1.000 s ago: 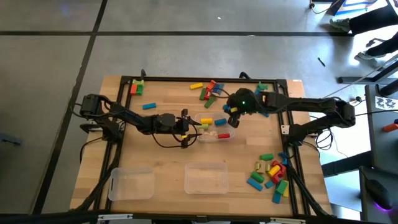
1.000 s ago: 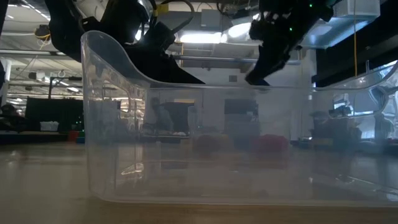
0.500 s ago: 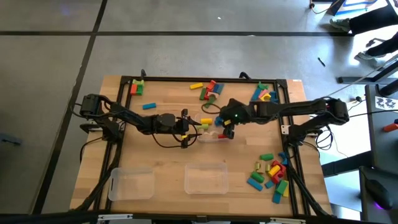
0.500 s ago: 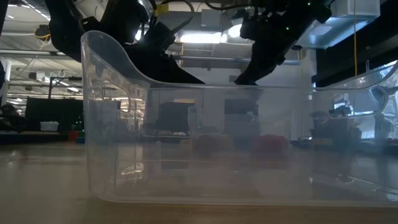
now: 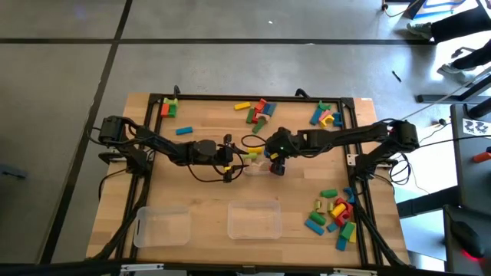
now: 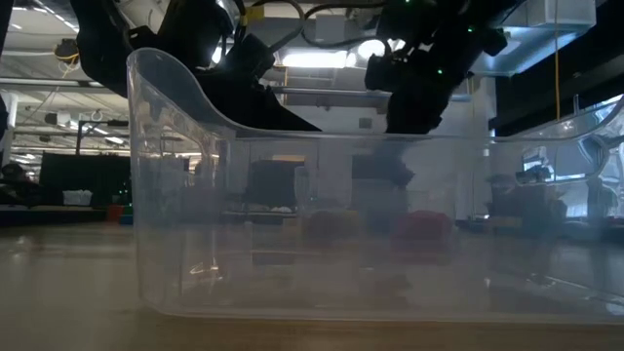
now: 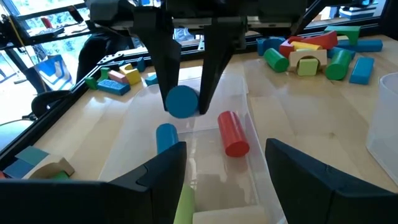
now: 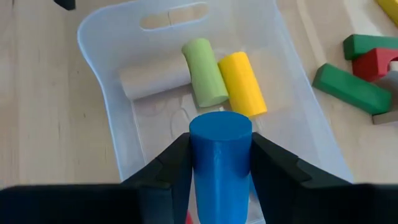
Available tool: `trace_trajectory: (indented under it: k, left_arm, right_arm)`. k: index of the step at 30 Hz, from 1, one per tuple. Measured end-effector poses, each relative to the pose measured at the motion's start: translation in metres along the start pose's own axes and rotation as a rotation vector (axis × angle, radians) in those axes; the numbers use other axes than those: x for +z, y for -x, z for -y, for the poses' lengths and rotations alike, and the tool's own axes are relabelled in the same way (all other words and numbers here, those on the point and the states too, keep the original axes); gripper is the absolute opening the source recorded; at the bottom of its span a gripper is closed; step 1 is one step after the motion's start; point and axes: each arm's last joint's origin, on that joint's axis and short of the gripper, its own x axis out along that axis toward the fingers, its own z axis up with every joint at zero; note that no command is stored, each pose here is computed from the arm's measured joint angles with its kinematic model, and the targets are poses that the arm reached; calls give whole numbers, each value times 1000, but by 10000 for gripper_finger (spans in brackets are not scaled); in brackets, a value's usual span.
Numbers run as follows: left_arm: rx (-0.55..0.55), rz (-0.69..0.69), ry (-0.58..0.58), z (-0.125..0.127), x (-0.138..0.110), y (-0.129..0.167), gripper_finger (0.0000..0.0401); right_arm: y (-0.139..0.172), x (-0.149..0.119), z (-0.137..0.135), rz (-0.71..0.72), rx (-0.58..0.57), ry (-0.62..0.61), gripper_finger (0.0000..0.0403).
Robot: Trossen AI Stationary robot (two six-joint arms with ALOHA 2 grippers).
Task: Sort blocks by size
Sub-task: Put the blue cylindrical block into the top transparent bin, then put the green cylindrical block into the top transparent bin
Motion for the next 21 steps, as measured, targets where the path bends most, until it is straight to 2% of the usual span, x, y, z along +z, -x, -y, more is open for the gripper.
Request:
trace_trajectory:
  k: [7, 18, 21]
  left_arm:
    - [0, 0, 0, 0, 0, 0, 214]
    - [0, 1, 0, 0, 0, 0, 214]
    - [0, 1, 0, 0, 0, 0, 214]
  right_arm:
    - [-7, -2, -1, -25, -4, -77, 159]
    - [-10, -4, -1, -39, -5, -80, 206]
    - [-9, -6, -2, -65, 38, -80, 214]
